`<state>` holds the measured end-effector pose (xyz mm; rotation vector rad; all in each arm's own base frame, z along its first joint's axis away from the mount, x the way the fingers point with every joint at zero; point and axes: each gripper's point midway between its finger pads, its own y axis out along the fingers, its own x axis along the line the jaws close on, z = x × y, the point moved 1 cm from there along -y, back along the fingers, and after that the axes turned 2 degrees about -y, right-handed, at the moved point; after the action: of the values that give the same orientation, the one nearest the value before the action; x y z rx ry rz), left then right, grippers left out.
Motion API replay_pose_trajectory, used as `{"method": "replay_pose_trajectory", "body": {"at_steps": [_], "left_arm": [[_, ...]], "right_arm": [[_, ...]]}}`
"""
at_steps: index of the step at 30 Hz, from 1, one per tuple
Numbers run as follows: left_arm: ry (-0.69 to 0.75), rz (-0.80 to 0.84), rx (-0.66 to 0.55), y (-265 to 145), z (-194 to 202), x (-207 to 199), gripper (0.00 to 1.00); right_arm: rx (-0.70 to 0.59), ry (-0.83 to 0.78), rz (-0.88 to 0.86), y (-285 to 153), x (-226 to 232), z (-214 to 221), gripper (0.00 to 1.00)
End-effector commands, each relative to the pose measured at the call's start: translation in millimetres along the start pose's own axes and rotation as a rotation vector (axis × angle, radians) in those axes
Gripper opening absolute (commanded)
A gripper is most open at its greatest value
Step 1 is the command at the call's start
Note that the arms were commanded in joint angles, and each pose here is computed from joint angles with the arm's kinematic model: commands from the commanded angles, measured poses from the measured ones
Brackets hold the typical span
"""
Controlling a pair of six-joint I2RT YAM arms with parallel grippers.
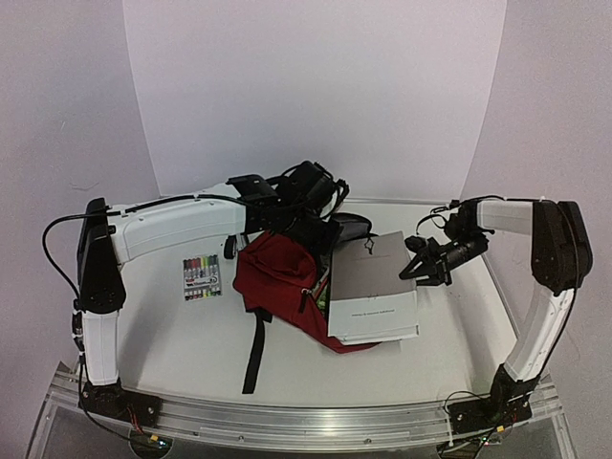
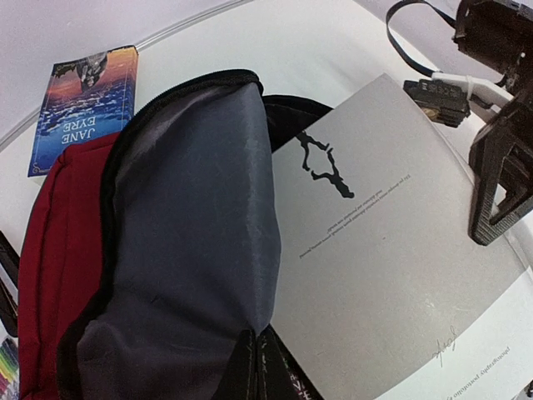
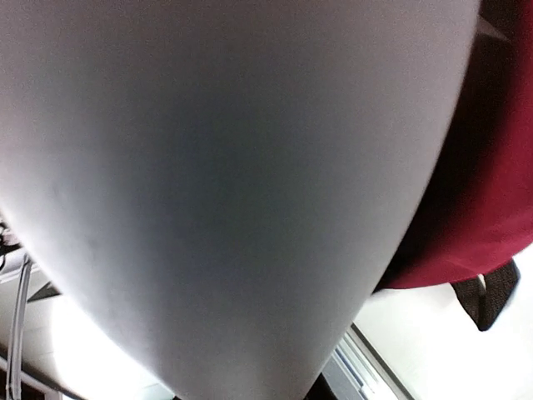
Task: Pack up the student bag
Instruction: Place the book in the student bag.
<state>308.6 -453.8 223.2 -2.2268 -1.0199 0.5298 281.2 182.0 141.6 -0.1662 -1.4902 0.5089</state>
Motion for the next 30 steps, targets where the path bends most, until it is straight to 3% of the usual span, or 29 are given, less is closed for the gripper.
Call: {"method": "replay_pose_trajectory", "body": {"at_steps": [1, 11, 17, 25, 30], "left_arm": [[-0.020, -0.016, -0.156, -30, -48, 6, 0.00], [-0.015, 0.009, -0.155, -32, -48, 3, 0.00], [-0.022, 0.074, -0.167, -36, -51, -8, 0.00], [-0.034, 0.142, -0.155, -43, -47, -18, 0.00], [-0.044, 0.153, -0.139, -47, -40, -17, 0.00]], "right_arm": [[-0.056, 0.036, 0.088, -11, -8, 5, 0.00], [-0.064, -0.029, -0.073, -14, 28, 14, 0.00], [0.016, -0.051, -0.148, 7, 37, 8, 0.00], [0.083, -0.036, -0.164, 21, 19, -12, 0.00], [0.032, -0.054, -0.228, 12, 29, -35, 0.00]]}}
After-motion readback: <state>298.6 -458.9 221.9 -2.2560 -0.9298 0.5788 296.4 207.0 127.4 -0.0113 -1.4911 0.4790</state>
